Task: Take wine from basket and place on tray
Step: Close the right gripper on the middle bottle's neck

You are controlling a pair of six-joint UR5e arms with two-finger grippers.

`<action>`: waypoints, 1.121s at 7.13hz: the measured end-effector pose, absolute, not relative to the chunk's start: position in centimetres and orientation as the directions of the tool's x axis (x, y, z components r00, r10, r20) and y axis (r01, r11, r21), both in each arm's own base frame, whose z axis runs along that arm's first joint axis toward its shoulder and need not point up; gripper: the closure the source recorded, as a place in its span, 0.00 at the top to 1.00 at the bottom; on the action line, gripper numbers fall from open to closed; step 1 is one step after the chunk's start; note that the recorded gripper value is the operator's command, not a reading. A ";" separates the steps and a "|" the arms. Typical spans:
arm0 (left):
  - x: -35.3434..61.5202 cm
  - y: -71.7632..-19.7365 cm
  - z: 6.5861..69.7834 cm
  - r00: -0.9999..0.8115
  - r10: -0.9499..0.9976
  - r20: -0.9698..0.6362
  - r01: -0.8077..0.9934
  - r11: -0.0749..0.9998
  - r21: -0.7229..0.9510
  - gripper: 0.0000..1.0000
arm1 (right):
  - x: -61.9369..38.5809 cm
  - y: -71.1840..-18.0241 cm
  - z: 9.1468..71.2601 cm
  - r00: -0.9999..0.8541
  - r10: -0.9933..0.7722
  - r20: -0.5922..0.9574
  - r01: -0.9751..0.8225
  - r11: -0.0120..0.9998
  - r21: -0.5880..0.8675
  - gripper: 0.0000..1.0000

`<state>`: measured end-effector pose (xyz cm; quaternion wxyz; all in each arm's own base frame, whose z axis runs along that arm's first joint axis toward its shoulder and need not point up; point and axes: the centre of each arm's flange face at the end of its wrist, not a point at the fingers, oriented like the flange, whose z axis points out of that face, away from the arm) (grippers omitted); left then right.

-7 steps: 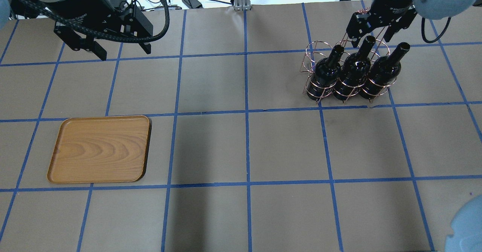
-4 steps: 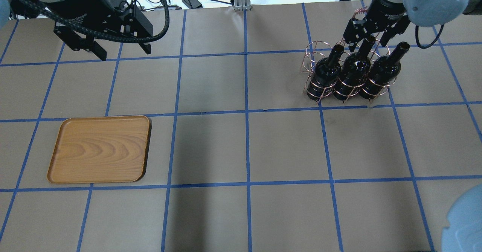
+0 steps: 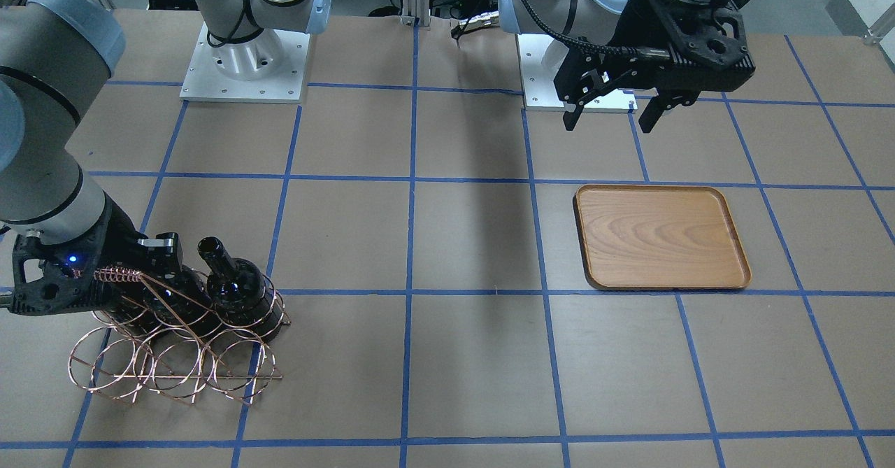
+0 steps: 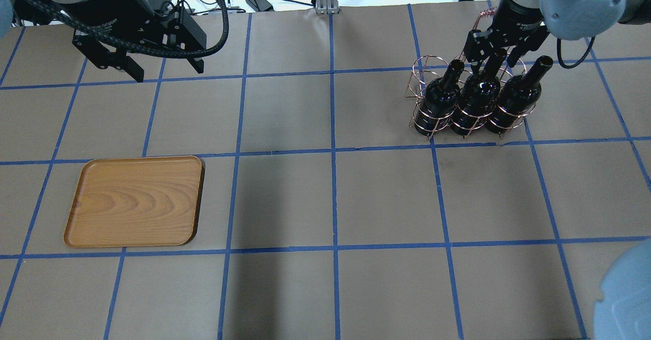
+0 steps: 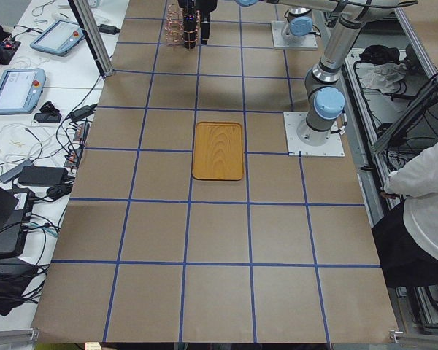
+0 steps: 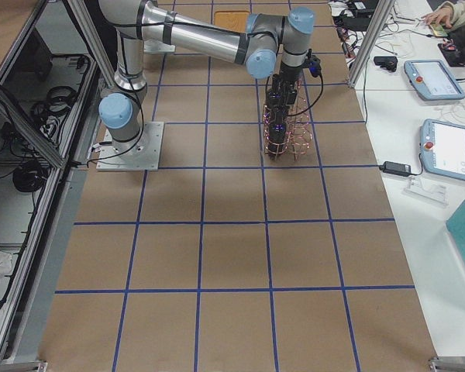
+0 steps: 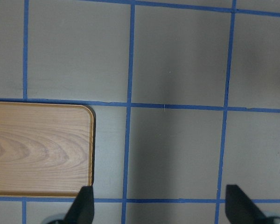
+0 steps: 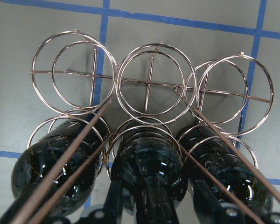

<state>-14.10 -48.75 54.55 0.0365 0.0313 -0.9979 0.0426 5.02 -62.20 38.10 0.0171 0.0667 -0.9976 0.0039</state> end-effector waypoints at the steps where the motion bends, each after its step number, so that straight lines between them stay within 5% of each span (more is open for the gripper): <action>1: -14.1 -48.7 54.5 -0.995 -0.059 0.076 -0.065 0.994 -0.083 1.00 | 5.0 -62.2 38.1 -0.990 -0.134 0.034 -0.134 0.991 -0.005 0.49; 2: -14.1 -48.7 54.6 -0.995 -0.059 0.076 -0.065 0.994 -0.083 1.00 | 5.0 -62.2 38.1 -0.990 -0.136 0.034 -0.136 0.991 -0.004 0.53; 4: -14.1 -48.7 54.6 -0.995 -0.060 0.076 -0.066 0.994 -0.084 1.00 | 5.0 -62.2 38.1 -0.990 -0.138 0.034 -0.138 0.990 -0.001 0.79; 8: -14.1 -48.7 54.6 -0.995 -0.059 0.076 -0.065 0.994 -0.084 1.00 | 5.0 -61.4 38.9 -0.991 -0.127 0.038 -0.127 0.992 0.008 0.82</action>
